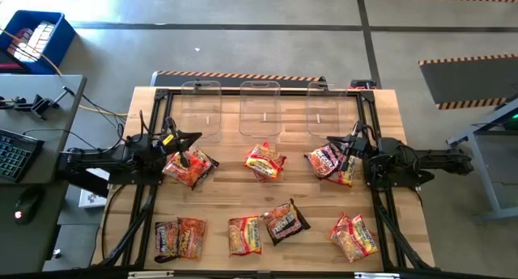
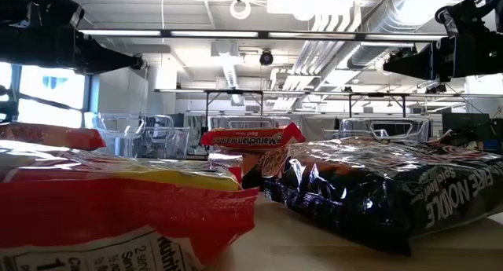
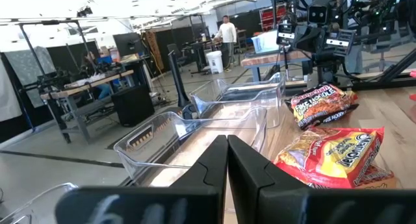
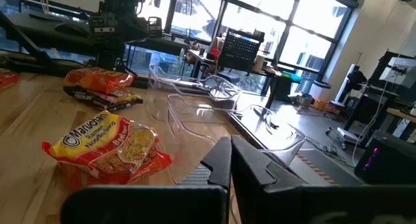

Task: Sort Maruchan noodles
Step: Put the black noodle pack into the right transparent bin

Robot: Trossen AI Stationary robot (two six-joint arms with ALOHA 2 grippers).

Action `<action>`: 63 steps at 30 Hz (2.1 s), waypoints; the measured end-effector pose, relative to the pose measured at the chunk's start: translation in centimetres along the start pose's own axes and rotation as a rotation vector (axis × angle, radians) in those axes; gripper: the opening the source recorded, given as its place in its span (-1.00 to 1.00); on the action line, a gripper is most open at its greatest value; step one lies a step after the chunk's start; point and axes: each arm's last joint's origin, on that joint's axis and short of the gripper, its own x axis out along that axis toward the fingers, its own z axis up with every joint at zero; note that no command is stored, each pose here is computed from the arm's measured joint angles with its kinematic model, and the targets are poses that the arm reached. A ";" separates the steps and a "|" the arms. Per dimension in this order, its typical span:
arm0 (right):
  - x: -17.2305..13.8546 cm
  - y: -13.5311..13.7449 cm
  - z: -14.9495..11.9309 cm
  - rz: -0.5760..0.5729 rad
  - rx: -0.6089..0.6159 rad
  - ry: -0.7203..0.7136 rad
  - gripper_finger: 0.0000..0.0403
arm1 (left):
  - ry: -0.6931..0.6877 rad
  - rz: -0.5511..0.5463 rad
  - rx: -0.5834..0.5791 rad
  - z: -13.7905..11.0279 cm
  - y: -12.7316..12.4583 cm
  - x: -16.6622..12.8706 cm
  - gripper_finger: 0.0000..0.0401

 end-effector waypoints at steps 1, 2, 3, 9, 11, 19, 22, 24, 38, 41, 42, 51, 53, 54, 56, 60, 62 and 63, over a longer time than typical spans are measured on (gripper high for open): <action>0.0 0.0 0.0 0.000 0.005 -0.003 -1.00 | 0.000 0.000 0.001 0.0 0.0 0.0 -0.98; 0.0 0.0 0.1 0.006 0.026 -0.009 -1.00 | 0.000 0.000 0.000 0.0 0.0 0.0 -0.98; 0.0 0.1 0.1 0.027 0.070 -0.015 -1.00 | 0.000 0.000 0.000 0.0 0.0 0.0 -0.98; 0.0 0.4 0.3 0.147 0.380 -0.032 -1.00 | 0.000 0.000 0.000 0.0 0.0 0.0 -0.98; 0.0 0.4 0.3 0.158 0.445 -0.030 -1.00 | 0.000 0.000 0.000 0.0 0.0 0.0 -0.98; -0.2 -0.2 2.0 0.137 0.612 -0.201 -1.00 | -0.040 0.011 0.029 0.4 0.1 0.0 -0.98; -0.5 -0.7 3.1 0.126 0.605 -0.336 -1.00 | -0.055 0.019 0.054 0.6 0.2 0.0 -0.98; -0.7 -0.9 3.6 0.118 0.593 -0.394 -1.00 | -0.072 0.024 0.043 0.7 0.2 0.0 -0.98; 0.6 -0.9 4.6 0.004 0.798 0.153 -0.78 | -0.156 0.031 -0.152 1.6 0.5 -0.1 -0.98; 0.9 -0.7 5.4 -0.040 0.858 0.402 -0.61 | -0.153 0.042 -0.168 1.5 0.5 -0.1 -0.98; 1.1 -0.6 5.6 -0.060 0.871 0.481 -0.54 | -0.153 0.042 -0.174 1.5 0.5 -0.1 -0.98; 2.2 0.5 5.8 -0.324 1.017 1.026 0.16 | -0.136 0.029 -0.299 1.3 0.4 -0.1 -0.98; 2.7 0.9 5.4 -0.360 1.070 1.081 0.27 | -0.126 0.028 -0.296 1.2 0.4 -0.1 -0.98; 2.8 1.1 5.2 -0.380 1.094 1.104 0.31 | -0.117 0.026 -0.297 1.2 0.4 -0.1 -0.98; 3.2 1.4 4.9 -0.430 1.131 1.131 0.36 | -0.110 0.026 -0.300 1.1 0.4 -0.1 -0.98; 3.4 1.6 4.6 -0.480 1.166 1.148 0.39 | -0.107 0.026 -0.298 1.1 0.3 -0.1 -0.98; 3.4 1.6 4.5 -0.514 1.175 1.140 0.39 | -0.105 0.026 -0.298 1.0 0.3 -0.1 -0.98; 3.3 1.5 4.5 -0.536 1.178 1.149 0.39 | -0.104 0.025 -0.297 1.0 0.3 -0.1 -0.98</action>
